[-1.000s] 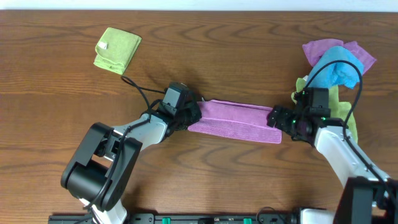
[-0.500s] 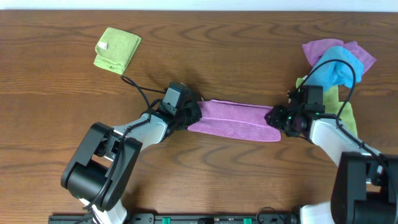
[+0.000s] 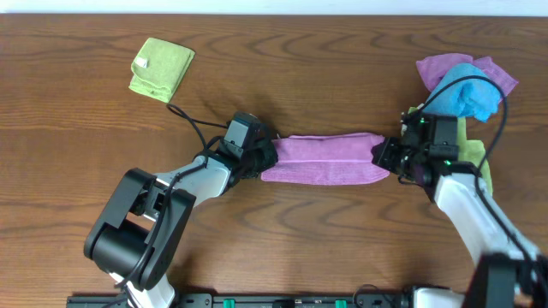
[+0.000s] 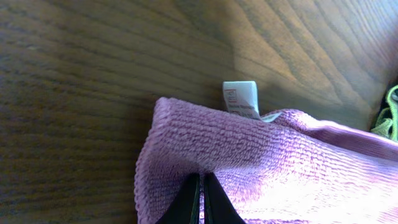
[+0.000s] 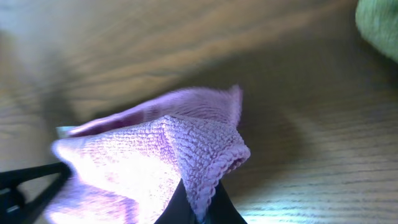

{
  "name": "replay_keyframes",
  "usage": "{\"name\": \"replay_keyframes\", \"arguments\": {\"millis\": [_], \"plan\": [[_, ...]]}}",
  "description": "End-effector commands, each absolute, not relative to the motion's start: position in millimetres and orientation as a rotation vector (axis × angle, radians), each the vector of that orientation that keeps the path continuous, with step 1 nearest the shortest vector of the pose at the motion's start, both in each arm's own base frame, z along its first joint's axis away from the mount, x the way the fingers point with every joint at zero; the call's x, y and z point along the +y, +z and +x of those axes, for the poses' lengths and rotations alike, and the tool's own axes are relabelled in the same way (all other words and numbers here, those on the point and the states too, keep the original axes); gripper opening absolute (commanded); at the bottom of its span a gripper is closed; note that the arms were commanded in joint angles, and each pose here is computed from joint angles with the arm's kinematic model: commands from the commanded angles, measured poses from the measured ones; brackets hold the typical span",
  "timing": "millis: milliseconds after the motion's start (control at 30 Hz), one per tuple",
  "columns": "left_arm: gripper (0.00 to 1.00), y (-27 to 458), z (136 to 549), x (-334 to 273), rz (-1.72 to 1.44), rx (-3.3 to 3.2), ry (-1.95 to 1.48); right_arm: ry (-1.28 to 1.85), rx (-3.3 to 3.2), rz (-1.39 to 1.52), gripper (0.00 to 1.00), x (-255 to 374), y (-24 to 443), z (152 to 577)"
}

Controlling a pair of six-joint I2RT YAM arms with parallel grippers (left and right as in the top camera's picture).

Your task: Fold the cloth

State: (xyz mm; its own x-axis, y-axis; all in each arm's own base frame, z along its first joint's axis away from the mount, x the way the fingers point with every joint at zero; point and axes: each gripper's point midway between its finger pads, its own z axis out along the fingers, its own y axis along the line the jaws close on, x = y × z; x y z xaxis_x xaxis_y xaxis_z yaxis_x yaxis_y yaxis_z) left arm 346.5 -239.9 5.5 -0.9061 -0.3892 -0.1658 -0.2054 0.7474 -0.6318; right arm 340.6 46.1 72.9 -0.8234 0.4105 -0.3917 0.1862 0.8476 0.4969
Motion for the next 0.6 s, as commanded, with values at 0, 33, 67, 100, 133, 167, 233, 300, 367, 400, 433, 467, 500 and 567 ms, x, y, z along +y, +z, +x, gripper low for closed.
{"name": "replay_keyframes", "arguments": {"millis": [0, 33, 67, 100, 133, 167, 233, 300, 367, 400, 433, 467, 500, 567], "plan": [[0.06, 11, 355, -246, -0.453, 2.646, -0.927, 0.664, 2.475, 0.368, 0.01, 57, 96, 339], [0.06, 13, 356, -247, -0.45, 2.641, -0.933, 0.68, 2.457, 0.368, 0.01, 61, 103, 339], [0.06, 15, 358, -248, -0.448, 2.636, -0.937, 0.697, 2.442, 0.367, 0.01, 65, 108, 340], [0.06, 17, 359, -249, -0.445, 2.633, -0.939, 0.711, 2.424, 0.359, 0.01, 70, 113, 341], [0.06, 18, 360, -250, -0.444, 2.632, -0.942, 0.727, 2.412, 0.344, 0.01, 76, 117, 343], [0.06, 19, 361, -250, -0.441, 2.63, -0.946, 0.743, 2.401, 0.331, 0.01, 83, 119, 344], [0.06, 20, 361, -252, -0.437, 2.63, -0.956, 0.779, 2.378, 0.286, 0.01, 101, 126, 347], [0.06, 20, 360, -252, -0.438, 2.635, -0.957, 0.806, 2.351, 0.248, 0.01, 118, 132, 350], [0.06, 18, 359, -251, -0.44, 2.642, -0.953, 0.817, 2.339, 0.233, 0.01, 131, 134, 351], [0.06, 18, 359, -251, -0.441, 2.643, -0.951, 0.82, 2.338, 0.225, 0.01, 137, 134, 352], [0.06, 18, 358, -251, -0.441, 2.646, -0.949, 0.831, 2.338, 0.209, 0.01, 145, 133, 352], [0.06, 17, 358, -251, -0.438, 2.649, -0.947, 0.85, 2.338, 0.186, 0.01, 155, 131, 352], [0.06, 17, 357, -250, -0.438, 2.65, -0.946, 0.866, 2.342, 0.169, 0.01, 165, 128, 352], [0.06, 17, 357, -250, -0.438, 2.653, -0.944, 0.89, 2.347, 0.131, 0.01, 180, 122, 352]]}}
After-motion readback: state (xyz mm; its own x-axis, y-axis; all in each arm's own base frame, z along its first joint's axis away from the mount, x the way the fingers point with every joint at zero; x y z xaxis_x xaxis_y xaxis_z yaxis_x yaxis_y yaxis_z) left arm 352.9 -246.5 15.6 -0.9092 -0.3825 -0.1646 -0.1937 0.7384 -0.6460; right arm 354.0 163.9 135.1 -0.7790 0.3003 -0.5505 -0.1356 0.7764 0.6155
